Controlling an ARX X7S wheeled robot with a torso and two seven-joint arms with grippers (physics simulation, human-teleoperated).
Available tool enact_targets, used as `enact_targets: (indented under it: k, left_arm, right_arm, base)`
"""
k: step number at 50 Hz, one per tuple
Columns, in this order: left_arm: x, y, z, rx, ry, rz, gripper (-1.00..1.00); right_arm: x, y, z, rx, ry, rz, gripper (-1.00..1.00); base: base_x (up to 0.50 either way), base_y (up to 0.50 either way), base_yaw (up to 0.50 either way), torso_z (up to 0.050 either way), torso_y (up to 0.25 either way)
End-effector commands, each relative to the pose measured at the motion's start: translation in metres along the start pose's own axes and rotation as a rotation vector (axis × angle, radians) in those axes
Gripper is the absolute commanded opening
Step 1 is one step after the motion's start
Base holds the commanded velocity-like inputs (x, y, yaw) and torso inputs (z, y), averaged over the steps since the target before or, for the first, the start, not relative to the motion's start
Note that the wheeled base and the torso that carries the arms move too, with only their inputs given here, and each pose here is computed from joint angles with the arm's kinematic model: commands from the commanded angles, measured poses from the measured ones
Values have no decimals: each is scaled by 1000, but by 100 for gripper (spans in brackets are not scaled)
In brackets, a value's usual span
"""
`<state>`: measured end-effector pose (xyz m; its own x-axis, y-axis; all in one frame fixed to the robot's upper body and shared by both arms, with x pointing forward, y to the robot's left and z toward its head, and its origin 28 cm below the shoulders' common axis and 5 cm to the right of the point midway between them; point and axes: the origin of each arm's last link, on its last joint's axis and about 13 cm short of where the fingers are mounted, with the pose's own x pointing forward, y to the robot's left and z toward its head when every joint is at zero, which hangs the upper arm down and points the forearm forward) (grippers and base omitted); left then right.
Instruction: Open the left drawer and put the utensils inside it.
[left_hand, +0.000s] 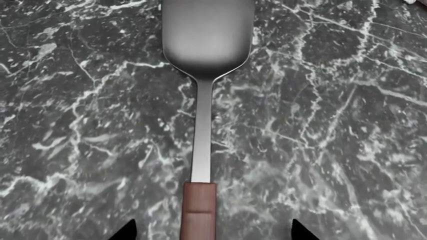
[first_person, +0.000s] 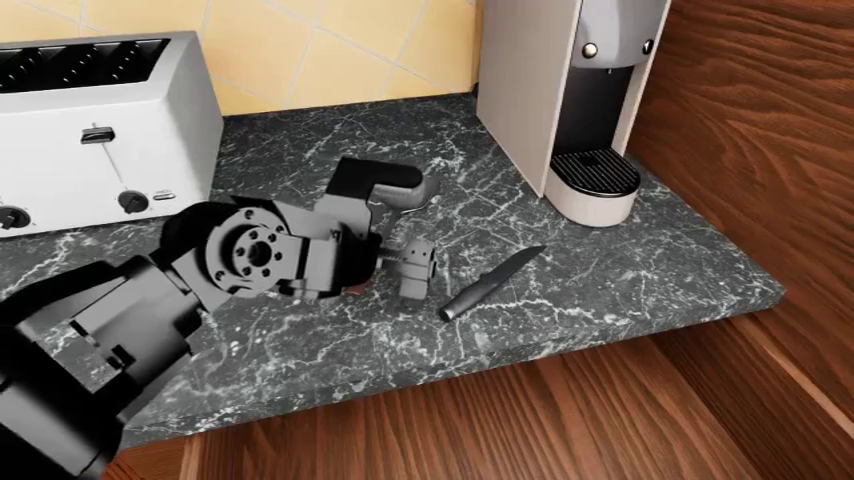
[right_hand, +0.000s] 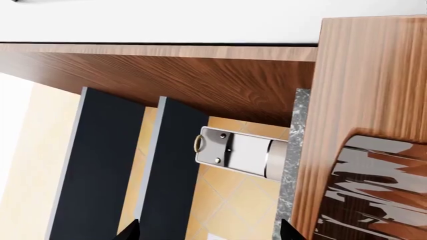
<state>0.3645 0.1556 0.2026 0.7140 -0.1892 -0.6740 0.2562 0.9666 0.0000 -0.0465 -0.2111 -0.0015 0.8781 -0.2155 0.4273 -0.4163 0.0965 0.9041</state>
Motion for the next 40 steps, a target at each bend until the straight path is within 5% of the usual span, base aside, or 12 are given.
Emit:
enact_targets:
  k: [1,12,13,40]
  left_arm:
    - [20,6,-20,-5,87,23,100]
    - [29,9,-24,2,118,39,100]
    - [29,8,-26,12,122,38,-100]
    - [28,11,-32,-5,163,106,-100]
  right_arm:
    - [0,-2,0,-1,0,-4,100]
    - [0,-3,-1,0,3,-5,100]
    - [0,-3,-1,-1,3,-4,100]
    - [-1,-3,0,-1,-2,-2,100]
  base:
    - [0,0,0,0,0]
    - [2,-1,-1,0,0]
    - [11,-3,-3,0,0]
    - [0,0,0,0,0]
